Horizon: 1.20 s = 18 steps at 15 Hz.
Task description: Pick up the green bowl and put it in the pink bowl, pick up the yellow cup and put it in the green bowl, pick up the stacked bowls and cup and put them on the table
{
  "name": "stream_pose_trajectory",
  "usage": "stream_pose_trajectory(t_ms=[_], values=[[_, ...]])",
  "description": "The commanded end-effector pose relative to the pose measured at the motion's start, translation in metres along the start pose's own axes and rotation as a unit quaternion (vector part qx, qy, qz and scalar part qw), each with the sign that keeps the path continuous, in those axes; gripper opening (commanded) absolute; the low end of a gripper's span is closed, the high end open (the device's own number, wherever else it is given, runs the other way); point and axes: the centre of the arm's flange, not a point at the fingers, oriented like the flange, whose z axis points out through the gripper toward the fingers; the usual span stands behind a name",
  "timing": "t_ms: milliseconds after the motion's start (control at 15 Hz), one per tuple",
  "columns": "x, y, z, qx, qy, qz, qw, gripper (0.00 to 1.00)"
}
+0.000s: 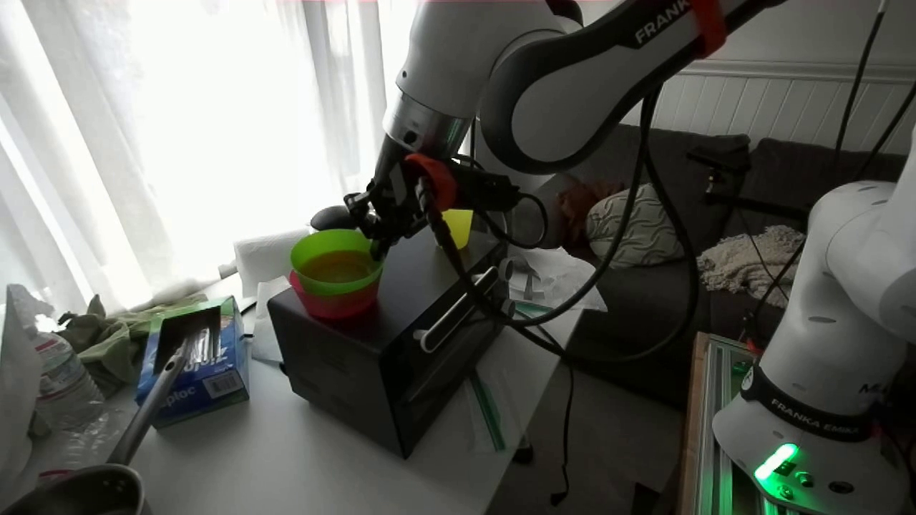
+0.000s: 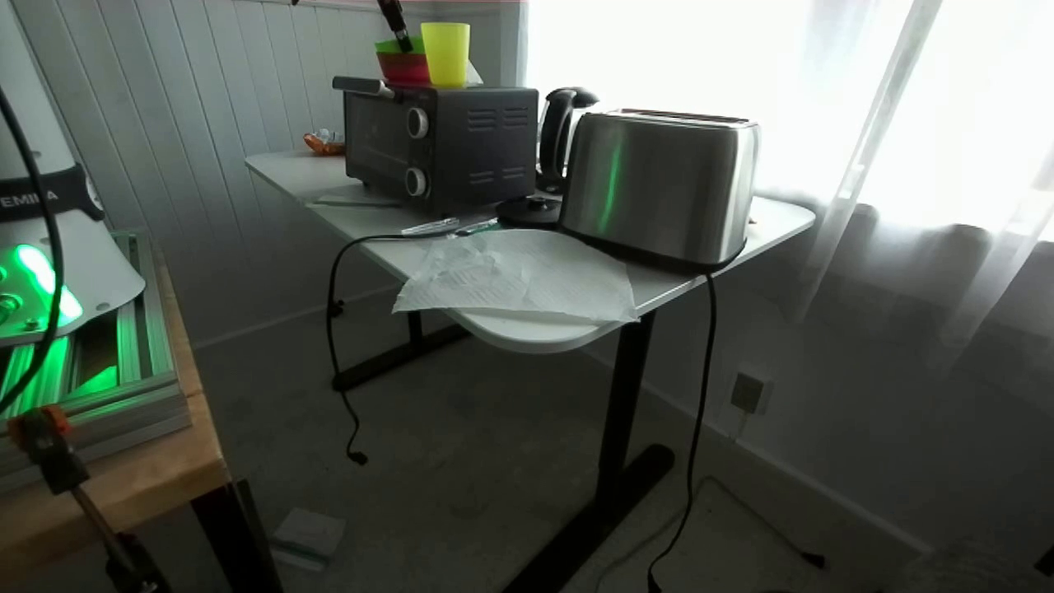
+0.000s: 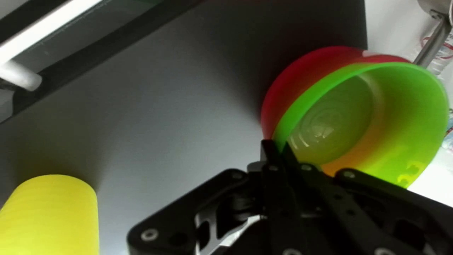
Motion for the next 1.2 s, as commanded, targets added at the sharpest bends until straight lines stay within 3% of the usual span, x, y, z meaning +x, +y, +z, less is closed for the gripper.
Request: stream_pose_trajectory(t_ms=[0, 400, 667, 1000, 1133], values=[[0.018, 0.007, -0.013, -0.021, 0.008, 0.015, 0.9996, 0.29], [0.046, 0.029, -0.046, -0.043, 0.050, 0.065, 0.9957, 0.69], [0.061, 0.065, -0.078, -0.101, 0.088, 0.126, 0.9829, 0.96], [0.067, 0.100, -0.088, -0.175, 0.082, 0.175, 0.9654, 1.00], [0.062, 0.102, -0.076, -0.176, 0.056, 0.171, 0.9678, 1.00]])
